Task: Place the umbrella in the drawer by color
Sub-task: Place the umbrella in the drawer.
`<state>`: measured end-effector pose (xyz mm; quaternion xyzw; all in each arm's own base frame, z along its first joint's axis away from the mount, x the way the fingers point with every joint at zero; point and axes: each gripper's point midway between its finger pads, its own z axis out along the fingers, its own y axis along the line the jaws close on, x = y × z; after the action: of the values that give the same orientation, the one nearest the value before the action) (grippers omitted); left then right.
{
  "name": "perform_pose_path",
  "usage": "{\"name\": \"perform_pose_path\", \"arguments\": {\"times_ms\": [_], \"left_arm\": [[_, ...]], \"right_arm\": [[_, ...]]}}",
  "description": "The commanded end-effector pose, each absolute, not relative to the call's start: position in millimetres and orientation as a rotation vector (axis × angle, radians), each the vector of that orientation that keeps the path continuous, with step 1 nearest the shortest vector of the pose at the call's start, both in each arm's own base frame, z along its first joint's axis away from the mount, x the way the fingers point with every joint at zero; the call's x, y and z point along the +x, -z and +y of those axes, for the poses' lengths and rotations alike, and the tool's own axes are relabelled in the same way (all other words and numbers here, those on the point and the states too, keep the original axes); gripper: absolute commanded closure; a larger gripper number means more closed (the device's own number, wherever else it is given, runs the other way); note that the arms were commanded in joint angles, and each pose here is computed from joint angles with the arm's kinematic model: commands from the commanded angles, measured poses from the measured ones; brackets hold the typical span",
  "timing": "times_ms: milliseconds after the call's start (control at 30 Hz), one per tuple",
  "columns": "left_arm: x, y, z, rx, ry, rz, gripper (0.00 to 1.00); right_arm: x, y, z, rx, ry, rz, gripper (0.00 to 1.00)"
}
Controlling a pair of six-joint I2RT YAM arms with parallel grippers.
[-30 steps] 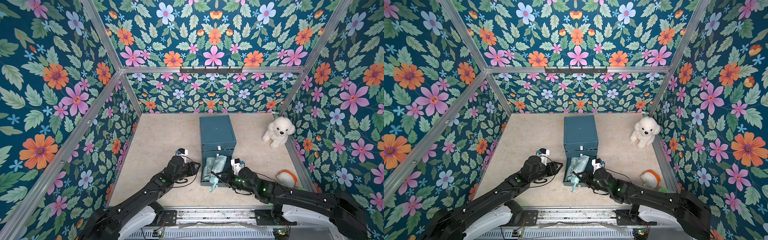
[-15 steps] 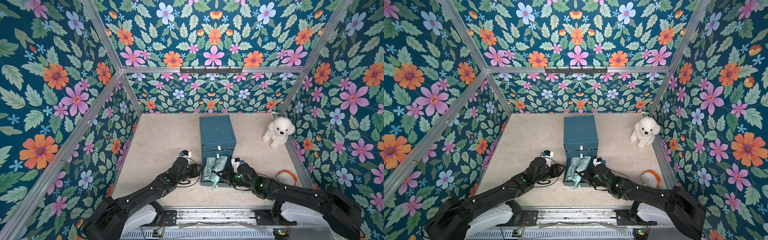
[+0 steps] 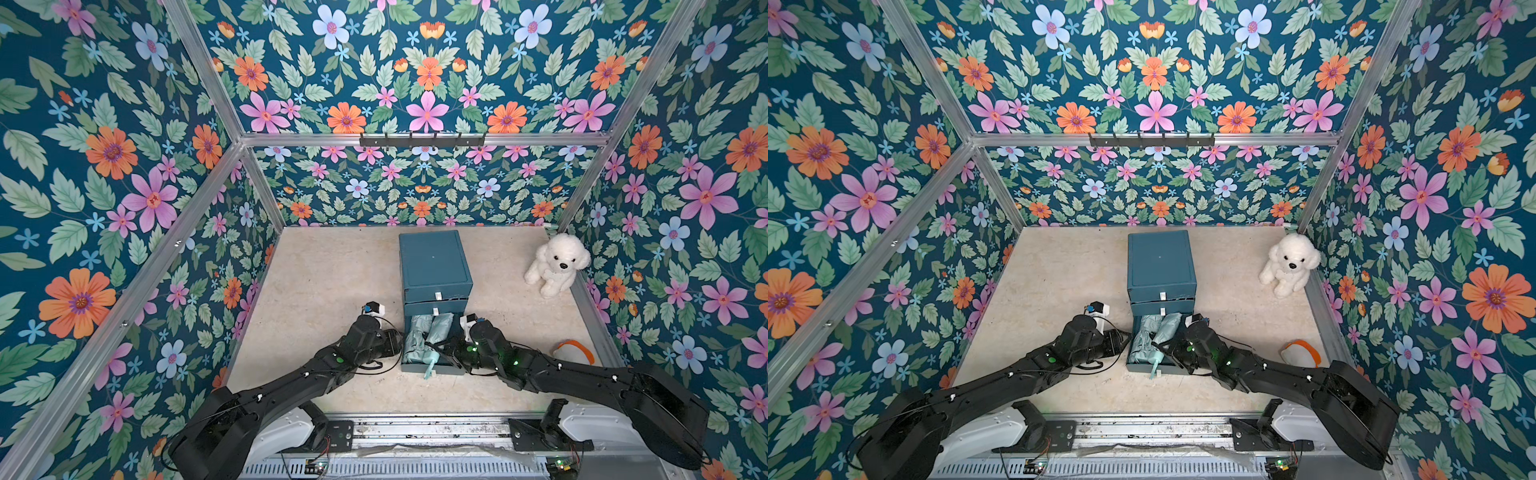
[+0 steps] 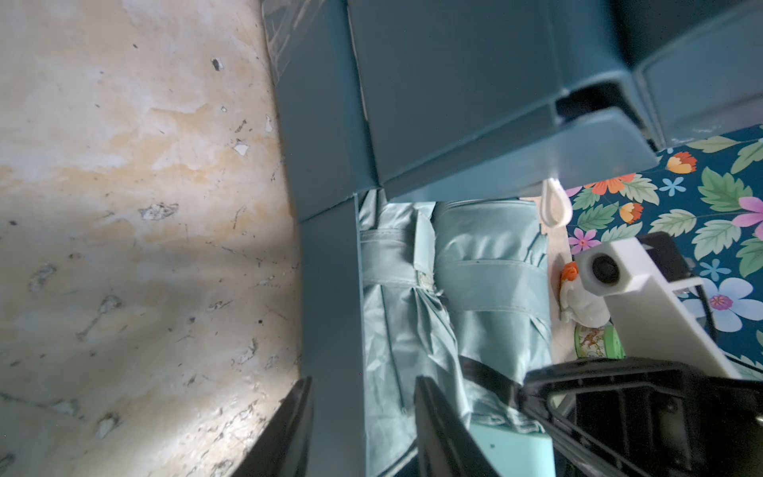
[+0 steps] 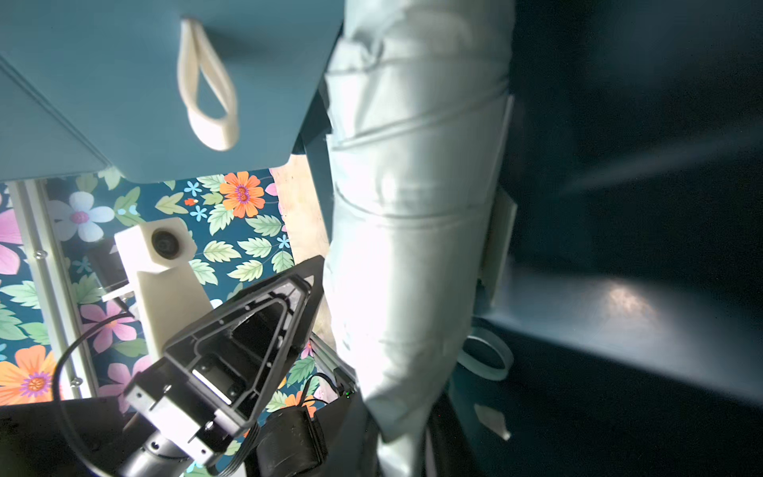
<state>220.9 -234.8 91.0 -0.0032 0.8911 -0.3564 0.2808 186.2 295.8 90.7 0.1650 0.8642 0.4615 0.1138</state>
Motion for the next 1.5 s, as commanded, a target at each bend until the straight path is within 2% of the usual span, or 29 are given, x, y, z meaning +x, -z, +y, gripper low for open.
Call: {"name": "perform_pose_path", "arguments": {"times_ms": [0, 133, 267, 300, 400, 500, 600, 733, 800, 833, 967, 1067, 1167, 1467], "left_arm": [[222.8, -92.4, -234.3, 0.009, 0.933, 2.377, 0.55], [221.4, -91.8, -234.9, 0.014, 0.931, 2.378, 0.55], [219.5, -90.5, -235.6, 0.022, 0.928, 2.383, 0.55], [219.1, -90.4, -235.6, 0.024, 0.926, 2.383, 0.55], [219.2, -89.4, -234.1, 0.023, 0.914, 2.385, 0.55], [219.3, -88.6, -233.6, 0.021, 0.910, 2.387, 0.55], [219.4, -88.1, -233.2, 0.018, 0.907, 2.389, 0.55], [219.7, -89.3, -233.8, 0.019, 0.910, 2.385, 0.55], [219.7, -89.4, -234.0, 0.021, 0.909, 2.385, 0.56], [219.7, -89.4, -234.0, 0.020, 0.910, 2.386, 0.56], [220.0, -91.7, -234.3, 0.024, 0.911, 2.380, 0.56], [220.8, -94.0, -234.2, 0.026, 0.905, 2.379, 0.56], [221.4, -96.9, -234.1, 0.026, 0.907, 2.370, 0.56], [221.5, -93.8, -234.5, 0.024, 0.906, 2.376, 0.56]], "right_arm": [[192.8, -93.8, 297.1, 0.408, -1.314, 2.508, 1.00], [196.3, -83.4, 288.5, 0.422, -1.218, 2.527, 0.97], [200.8, -77.4, 275.7, 0.410, -1.076, 2.545, 0.75], [201.5, -77.9, 272.6, 0.406, -1.044, 2.546, 0.66], [205.3, -82.4, 265.6, 0.382, -0.964, 2.540, 0.54], [206.8, -89.0, 262.9, 0.347, -0.887, 2.542, 0.47], [204.7, -92.6, 257.8, 0.297, -0.740, 2.558, 0.46], [198.0, -102.5, 257.9, 0.229, -0.619, 2.558, 0.48], [194.4, -106.3, 261.7, 0.196, -0.609, 2.559, 0.53], [193.4, -108.0, 263.9, 0.181, -0.608, 2.557, 0.57], [188.4, -106.5, 279.6, 0.094, -0.602, 2.574, 0.83], [184.4, -103.5, 293.1, 0.029, -0.587, 2.591, 0.96], [177.7, -104.8, 309.4, -0.042, -0.588, 2.598, 1.00], [173.0, -86.1, 330.5, -0.071, -0.595, 2.629, 0.98]]}}
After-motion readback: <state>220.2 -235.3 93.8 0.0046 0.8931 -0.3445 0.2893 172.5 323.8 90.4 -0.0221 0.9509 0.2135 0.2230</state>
